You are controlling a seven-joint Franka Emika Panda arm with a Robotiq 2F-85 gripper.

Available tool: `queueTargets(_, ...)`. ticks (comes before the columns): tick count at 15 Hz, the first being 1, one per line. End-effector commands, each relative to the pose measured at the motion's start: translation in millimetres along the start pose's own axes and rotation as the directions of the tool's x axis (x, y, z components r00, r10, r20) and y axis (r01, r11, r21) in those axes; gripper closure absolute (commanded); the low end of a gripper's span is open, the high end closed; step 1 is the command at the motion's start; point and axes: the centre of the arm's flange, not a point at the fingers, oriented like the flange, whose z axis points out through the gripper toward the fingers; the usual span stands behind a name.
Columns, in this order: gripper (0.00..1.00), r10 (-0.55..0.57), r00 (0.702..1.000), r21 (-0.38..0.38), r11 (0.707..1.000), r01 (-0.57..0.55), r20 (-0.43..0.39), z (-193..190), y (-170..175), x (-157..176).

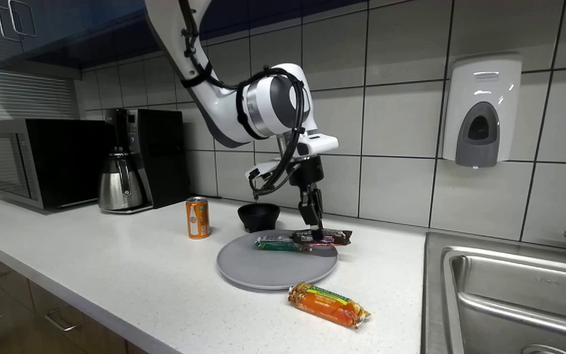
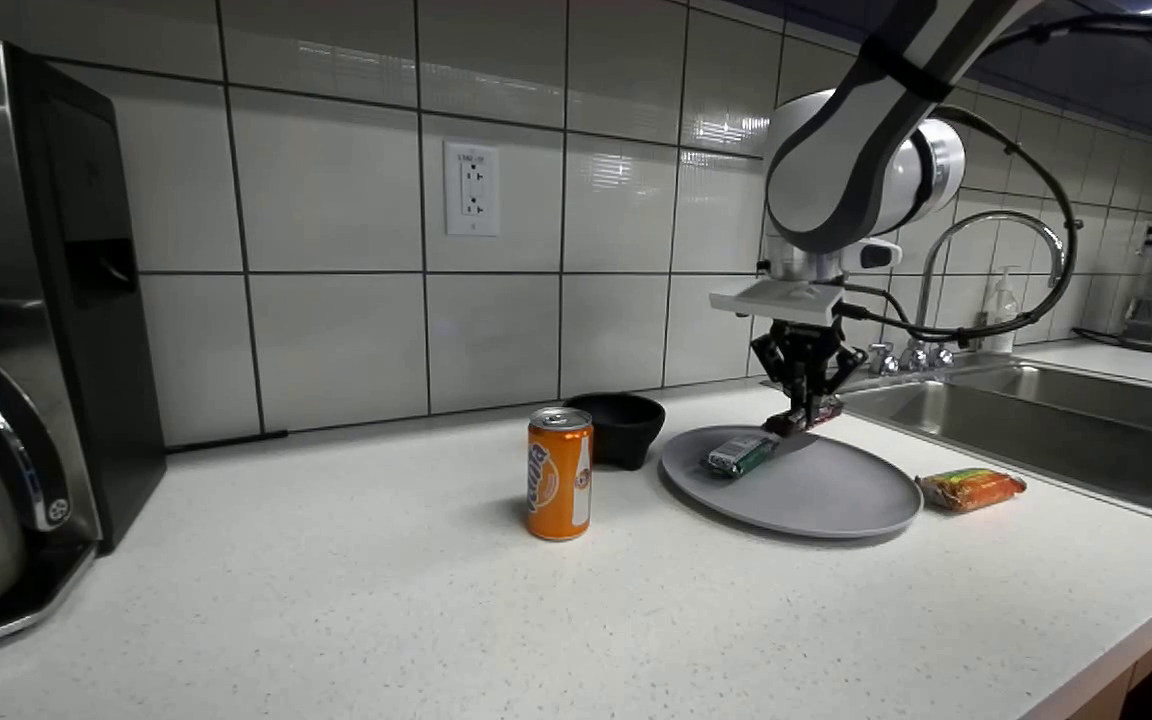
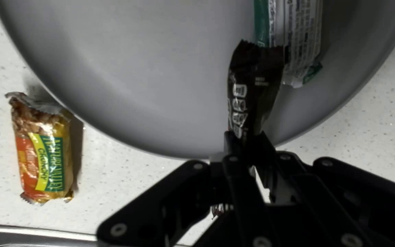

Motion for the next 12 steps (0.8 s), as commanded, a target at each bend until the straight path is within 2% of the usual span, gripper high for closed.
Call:
queueTargets(1, 0.96, -0.026, 1.0, -0.041, 0.999, 0.025, -0.003, -13.6, 11.7, -21.1)
queueTargets(12, 0.96, -0.088, 0.996, -0.098, 0.991, 0.09, 0.031, -3.1, 14.3, -63.6)
